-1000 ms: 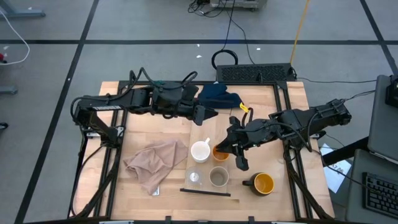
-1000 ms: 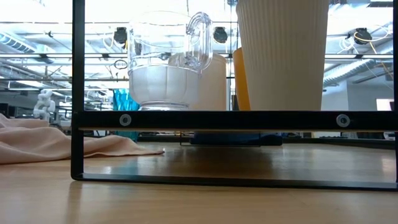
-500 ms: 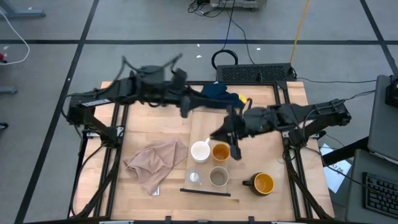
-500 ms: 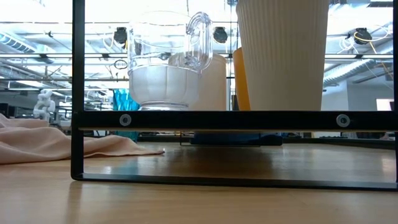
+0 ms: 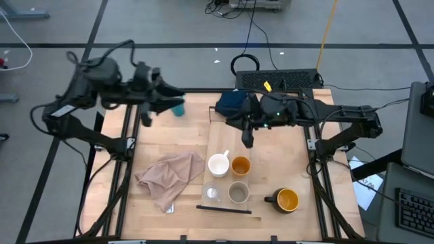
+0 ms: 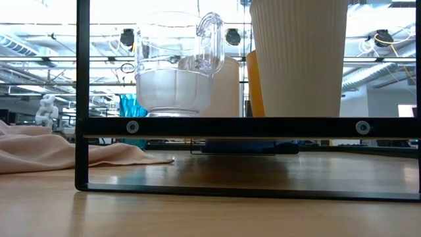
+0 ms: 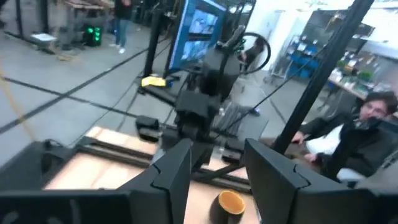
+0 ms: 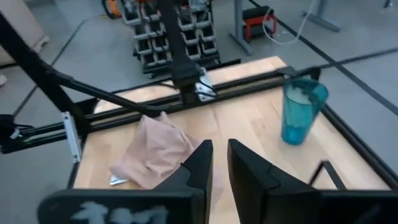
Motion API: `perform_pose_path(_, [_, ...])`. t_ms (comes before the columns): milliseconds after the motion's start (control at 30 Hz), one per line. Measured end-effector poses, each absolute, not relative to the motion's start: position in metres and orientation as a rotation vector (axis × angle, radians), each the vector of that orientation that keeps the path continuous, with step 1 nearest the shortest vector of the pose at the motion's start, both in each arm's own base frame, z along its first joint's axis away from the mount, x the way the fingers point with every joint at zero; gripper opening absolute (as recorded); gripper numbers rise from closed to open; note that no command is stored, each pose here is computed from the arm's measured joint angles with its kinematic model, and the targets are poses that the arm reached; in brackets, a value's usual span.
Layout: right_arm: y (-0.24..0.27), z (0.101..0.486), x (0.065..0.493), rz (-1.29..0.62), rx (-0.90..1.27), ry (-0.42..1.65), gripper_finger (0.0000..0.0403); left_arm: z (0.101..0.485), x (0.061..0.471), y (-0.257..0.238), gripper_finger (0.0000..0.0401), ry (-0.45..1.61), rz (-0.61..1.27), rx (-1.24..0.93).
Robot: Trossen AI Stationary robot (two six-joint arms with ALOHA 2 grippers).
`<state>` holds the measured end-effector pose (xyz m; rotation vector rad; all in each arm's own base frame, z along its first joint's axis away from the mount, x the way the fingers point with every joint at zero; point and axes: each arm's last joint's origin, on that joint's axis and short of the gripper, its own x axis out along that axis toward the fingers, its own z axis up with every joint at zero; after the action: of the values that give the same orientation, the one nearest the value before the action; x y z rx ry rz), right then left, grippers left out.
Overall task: Stack small to large cups/mugs on shelf
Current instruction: Put the black cup on the shelf aligned with the white cup
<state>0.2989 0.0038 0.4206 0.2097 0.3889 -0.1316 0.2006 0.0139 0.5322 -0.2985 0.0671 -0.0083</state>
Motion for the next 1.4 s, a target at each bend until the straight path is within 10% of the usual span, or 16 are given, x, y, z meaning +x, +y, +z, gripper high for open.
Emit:
perform_pose_path(667, [0.004, 0.358, 0.304, -0.121, 0.417, 0.606, 0.0041, 0.531, 0.157, 0.012, 0.015, 0.135, 0.045, -0.193])
perform_pose_path(1100, [0.02, 0.37, 0.289, 0.295, 0.676, 0.698, 0.0041, 0.529, 0.156, 0.012, 0.015, 0.156, 0.043, -0.143])
perform_pose_path(1400, [0.028, 0.377, 0.239, 0.254, 0.8, 0.916, 0.0041, 0.527, 0.156, 0.012, 0.015, 0.183, 0.057, -0.145])
